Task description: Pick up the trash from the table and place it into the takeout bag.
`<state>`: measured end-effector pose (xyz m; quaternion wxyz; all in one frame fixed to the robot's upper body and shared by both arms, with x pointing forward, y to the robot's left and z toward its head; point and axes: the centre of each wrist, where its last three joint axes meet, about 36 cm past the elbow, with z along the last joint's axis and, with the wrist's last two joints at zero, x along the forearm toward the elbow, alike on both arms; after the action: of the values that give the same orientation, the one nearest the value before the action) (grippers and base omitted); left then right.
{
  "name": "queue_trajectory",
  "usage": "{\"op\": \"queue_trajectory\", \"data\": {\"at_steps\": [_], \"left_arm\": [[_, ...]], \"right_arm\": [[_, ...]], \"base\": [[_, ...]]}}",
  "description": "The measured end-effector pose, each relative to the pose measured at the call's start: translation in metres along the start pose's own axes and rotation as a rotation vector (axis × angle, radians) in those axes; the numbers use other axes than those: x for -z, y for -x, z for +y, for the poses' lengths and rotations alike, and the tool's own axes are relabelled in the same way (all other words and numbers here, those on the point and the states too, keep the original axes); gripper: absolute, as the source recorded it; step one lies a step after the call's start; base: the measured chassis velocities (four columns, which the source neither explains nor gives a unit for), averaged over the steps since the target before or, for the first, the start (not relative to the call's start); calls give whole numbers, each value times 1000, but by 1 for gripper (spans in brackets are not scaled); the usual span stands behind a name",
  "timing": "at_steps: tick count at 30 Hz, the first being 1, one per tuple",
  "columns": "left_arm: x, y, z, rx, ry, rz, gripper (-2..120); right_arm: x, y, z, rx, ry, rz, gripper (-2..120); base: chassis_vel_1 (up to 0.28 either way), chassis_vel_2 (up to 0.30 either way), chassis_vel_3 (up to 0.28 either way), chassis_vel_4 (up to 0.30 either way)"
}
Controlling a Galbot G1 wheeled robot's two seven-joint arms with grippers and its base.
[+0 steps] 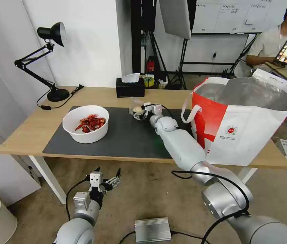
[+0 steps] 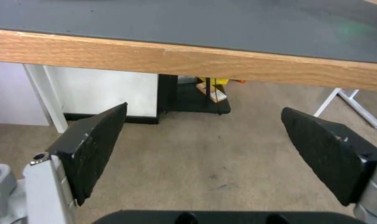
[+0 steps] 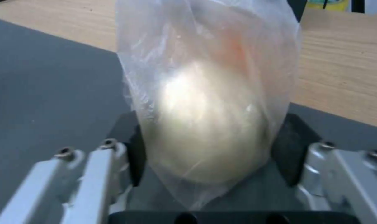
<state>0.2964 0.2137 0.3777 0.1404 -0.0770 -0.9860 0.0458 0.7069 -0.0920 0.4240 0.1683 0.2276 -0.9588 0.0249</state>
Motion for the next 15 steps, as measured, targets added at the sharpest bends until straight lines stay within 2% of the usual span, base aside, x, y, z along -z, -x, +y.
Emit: {"op": "queue_trajectory", "data": {"at_steps": [1, 3, 4, 6, 7, 10, 11, 15], "left_arm": [[0, 0, 0, 0, 0, 0, 100], [0, 0, 0, 0, 0, 1, 100], [0, 0, 0, 0, 0, 1, 100], [0, 0, 0, 0, 0, 1, 100], [0, 0, 0, 0, 0, 1, 100], [0, 1, 0, 1, 1, -1, 100], [0, 1, 0, 1, 1, -1, 100], [1, 2, 2, 4, 2, -5, 100]], "right_arm": [[0, 0, 0, 0, 0, 0, 57], [-1, 0, 0, 0, 1, 1, 46], [-1, 0, 0, 0, 1, 1, 46], [-3, 0, 0, 1, 2, 2, 36], [-3, 0, 0, 1, 2, 2, 36], [-4, -1, 1, 3, 2, 2, 22], [-4, -1, 1, 3, 2, 2, 22], [-4, -3, 3, -5, -1, -6, 7]], "base": [[0, 0, 0, 0], [0, 0, 0, 0], [0, 0, 0, 0], [0, 0, 0, 0], [0, 0, 0, 0], [0, 0, 0, 0], [0, 0, 0, 0], [0, 0, 0, 0]]}}
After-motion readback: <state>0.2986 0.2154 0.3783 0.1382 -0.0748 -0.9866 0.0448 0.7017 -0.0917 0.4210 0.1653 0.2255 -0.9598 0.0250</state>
